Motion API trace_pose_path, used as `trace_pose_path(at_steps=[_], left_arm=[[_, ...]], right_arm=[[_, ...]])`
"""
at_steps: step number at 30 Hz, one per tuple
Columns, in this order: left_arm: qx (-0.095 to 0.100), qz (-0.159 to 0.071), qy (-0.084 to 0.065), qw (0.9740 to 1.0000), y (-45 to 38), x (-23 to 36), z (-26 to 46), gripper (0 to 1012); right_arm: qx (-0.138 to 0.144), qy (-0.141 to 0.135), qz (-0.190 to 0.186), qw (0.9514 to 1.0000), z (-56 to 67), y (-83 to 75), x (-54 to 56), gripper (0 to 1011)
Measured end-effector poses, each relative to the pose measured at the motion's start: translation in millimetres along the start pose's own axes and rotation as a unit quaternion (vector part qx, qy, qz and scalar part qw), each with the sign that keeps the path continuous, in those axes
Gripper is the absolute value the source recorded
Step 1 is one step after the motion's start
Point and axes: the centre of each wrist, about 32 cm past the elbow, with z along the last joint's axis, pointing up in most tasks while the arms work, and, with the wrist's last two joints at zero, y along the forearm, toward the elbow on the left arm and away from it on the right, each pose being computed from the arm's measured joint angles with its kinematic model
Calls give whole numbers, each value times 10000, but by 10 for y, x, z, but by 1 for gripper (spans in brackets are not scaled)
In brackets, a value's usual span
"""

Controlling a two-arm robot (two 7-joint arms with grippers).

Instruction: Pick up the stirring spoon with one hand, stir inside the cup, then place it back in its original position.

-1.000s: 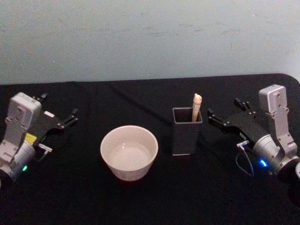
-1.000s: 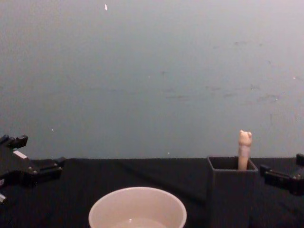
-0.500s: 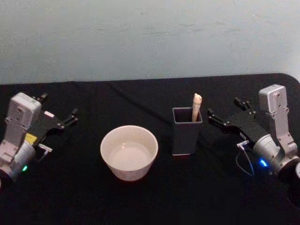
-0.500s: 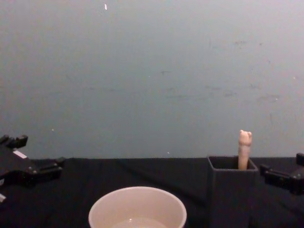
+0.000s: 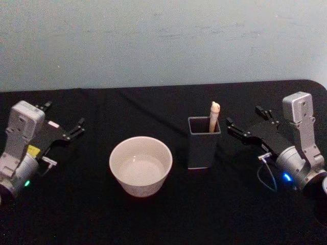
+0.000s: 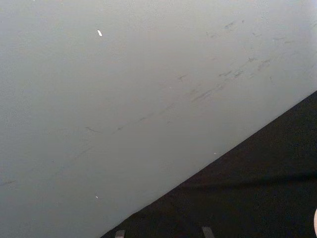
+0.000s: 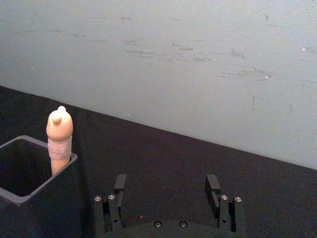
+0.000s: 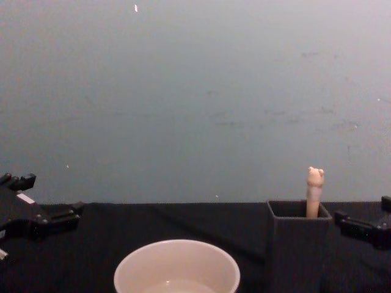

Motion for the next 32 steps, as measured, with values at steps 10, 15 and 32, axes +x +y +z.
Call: trace_pose_path(at_steps=[10, 15, 32], left_arm=[[0, 0, 1, 10000, 0, 0, 0, 1001], [0, 0, 0, 10000, 0, 0, 0, 1001], [0, 0, 0, 10000, 0, 0, 0, 1001]], right_arm=[[0, 0, 0, 10000, 0, 0, 0, 1002], [0, 0, 0, 10000, 0, 0, 0, 1002], [0, 0, 0, 10000, 0, 0, 0, 1002]])
